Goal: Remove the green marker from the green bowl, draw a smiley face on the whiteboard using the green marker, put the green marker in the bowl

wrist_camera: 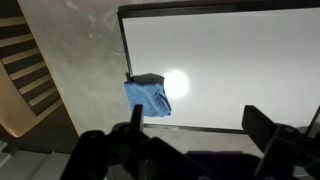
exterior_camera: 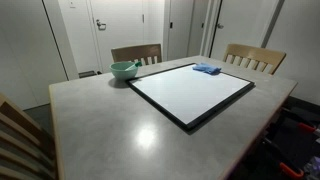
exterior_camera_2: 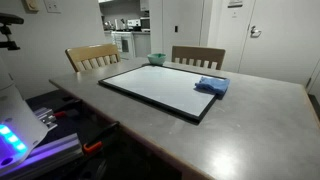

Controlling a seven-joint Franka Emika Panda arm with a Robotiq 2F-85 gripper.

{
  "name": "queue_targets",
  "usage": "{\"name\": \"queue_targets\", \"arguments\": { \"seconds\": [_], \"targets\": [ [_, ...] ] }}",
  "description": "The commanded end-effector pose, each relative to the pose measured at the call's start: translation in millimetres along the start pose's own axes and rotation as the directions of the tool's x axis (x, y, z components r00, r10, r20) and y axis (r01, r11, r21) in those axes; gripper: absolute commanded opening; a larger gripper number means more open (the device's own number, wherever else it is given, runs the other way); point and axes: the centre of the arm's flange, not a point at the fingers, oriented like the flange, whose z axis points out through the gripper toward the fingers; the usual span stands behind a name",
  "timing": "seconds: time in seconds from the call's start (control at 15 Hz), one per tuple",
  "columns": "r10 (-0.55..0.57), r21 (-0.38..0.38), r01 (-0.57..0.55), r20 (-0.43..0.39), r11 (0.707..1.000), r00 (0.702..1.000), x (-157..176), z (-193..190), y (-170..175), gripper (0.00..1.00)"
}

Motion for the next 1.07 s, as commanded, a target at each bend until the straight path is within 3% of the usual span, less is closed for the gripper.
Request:
{"name": "queue_targets", "arguments": {
  "seconds": [0.0, 0.27, 0.47, 0.73, 1.0],
  "targets": [
    [0.0, 0.0, 0.0, 0.0, 1.0, 1.0, 0, 0, 0, 1.0],
    [-0.026, 0.067, 0.026, 0.009, 0.997, 1.0, 3, 8, -1, 1.0],
    [-0.087, 0.159, 0.085, 0.003, 0.984, 0.996, 7, 16, -6, 1.0],
    [-0.224, 0.3, 0.223, -0.032, 0.928, 0.974, 17, 31, -17, 1.0],
    [-0.338, 0.372, 0.334, -0.058, 0.866, 0.939, 27, 49, -29, 1.0]
  ]
}}
